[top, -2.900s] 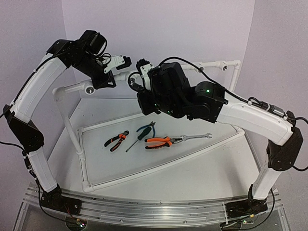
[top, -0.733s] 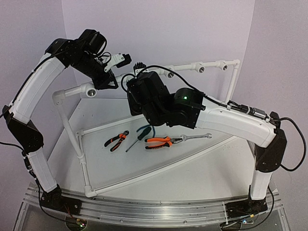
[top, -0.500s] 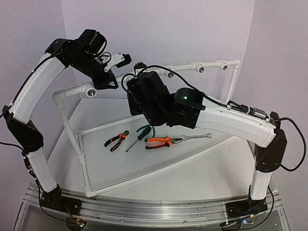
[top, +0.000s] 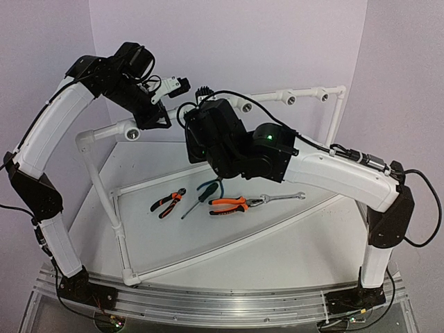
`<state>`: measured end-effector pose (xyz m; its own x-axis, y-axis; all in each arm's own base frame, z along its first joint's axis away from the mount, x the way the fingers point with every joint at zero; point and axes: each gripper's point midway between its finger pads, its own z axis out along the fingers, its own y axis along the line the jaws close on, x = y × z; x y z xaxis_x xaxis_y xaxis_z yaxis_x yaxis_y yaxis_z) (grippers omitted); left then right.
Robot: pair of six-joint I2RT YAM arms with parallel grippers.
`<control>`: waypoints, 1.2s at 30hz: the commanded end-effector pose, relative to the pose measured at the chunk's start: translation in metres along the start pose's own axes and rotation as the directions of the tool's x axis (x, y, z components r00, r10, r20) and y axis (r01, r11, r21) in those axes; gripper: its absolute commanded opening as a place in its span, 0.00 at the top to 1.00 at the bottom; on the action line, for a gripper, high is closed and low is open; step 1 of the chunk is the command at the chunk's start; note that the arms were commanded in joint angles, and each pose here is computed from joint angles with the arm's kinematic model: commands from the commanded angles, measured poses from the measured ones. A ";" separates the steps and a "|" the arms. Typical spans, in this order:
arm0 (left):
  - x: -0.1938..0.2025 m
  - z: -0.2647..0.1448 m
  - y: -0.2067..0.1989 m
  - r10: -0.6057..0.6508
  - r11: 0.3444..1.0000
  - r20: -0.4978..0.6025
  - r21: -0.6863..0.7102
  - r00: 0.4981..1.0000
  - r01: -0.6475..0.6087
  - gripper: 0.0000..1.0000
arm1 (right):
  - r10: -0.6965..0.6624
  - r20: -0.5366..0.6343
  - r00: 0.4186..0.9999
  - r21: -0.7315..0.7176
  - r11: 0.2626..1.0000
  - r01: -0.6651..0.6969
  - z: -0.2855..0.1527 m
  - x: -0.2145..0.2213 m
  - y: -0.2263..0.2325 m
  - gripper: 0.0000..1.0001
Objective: Install the water faucets
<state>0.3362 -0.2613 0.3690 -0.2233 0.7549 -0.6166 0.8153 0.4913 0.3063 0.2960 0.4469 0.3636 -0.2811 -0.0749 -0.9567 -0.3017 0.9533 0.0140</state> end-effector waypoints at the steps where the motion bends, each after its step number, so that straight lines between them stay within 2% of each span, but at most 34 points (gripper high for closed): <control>1: 0.005 0.017 0.021 -0.486 0.871 0.008 -0.080 0.874 0.485 1.00 | 0.120 0.091 0.989 0.023 0.992 -0.123 -0.003 -0.041 -0.016 1.00; 11: -0.003 0.016 0.012 -0.456 0.889 0.016 -0.046 0.890 0.456 1.00 | 0.171 -0.025 0.985 0.061 0.984 -0.169 0.026 -0.007 -0.014 1.00; 19: -0.006 0.013 0.006 -0.439 0.898 0.021 -0.022 0.898 0.439 1.00 | 0.251 -0.005 0.968 0.100 0.963 -0.249 0.020 -0.017 -0.024 1.00; 27: -0.008 0.017 -0.007 -0.403 0.915 0.007 0.031 0.915 0.403 1.00 | 0.397 0.047 0.917 -0.044 0.918 -0.395 0.009 -0.064 -0.006 1.00; 36: -0.004 0.024 -0.013 -0.392 0.919 -0.007 0.043 0.920 0.392 1.00 | 0.535 0.027 0.845 -0.139 0.839 -0.527 0.025 -0.067 0.003 1.00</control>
<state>0.3358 -0.2650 0.3692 -0.2035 0.7570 -0.6209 0.8134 0.4837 0.3231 0.2999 0.4639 0.3511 -0.4782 0.1186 -0.8702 -0.2484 0.9321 0.2635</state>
